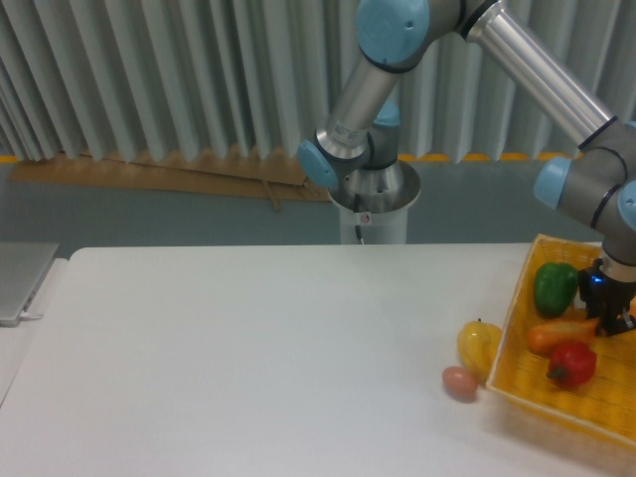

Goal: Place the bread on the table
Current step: 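Lower the gripper onto the bread loaf and close on it, then lift the bread loaf out of the basket toward the open table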

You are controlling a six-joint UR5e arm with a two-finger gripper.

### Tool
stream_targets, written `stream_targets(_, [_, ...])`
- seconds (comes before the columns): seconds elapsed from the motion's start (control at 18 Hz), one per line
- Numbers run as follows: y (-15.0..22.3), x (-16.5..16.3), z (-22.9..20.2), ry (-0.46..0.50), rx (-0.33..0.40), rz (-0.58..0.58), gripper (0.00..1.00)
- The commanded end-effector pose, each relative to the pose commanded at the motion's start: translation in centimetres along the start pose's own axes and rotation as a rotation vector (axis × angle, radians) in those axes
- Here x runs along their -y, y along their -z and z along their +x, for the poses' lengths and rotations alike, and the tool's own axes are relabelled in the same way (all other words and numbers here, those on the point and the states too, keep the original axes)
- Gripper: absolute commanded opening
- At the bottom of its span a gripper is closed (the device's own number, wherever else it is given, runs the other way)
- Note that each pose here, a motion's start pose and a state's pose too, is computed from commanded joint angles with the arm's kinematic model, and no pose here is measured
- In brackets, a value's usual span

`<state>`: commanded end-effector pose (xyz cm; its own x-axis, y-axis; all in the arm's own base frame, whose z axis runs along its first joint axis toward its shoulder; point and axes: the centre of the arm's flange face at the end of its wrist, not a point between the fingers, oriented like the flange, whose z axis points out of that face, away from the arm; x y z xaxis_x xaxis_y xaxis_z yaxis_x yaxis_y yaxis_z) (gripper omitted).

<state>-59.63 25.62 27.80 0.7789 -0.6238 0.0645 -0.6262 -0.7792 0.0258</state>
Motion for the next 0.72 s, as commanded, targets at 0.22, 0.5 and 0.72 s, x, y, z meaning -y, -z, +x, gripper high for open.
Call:
stream_targets(0.22, [2.4, 0.3, 0.8, 0.0, 0.017, -0.01, 0.31])
stream_targets(0.5, [3.4, 0.4, 1.4, 0.002, 0.011, -0.005, 0.31])
stream_targets(0.72, [6.2, 1.5, 2.7, -0.003, 0.008, -0.001, 0.31])
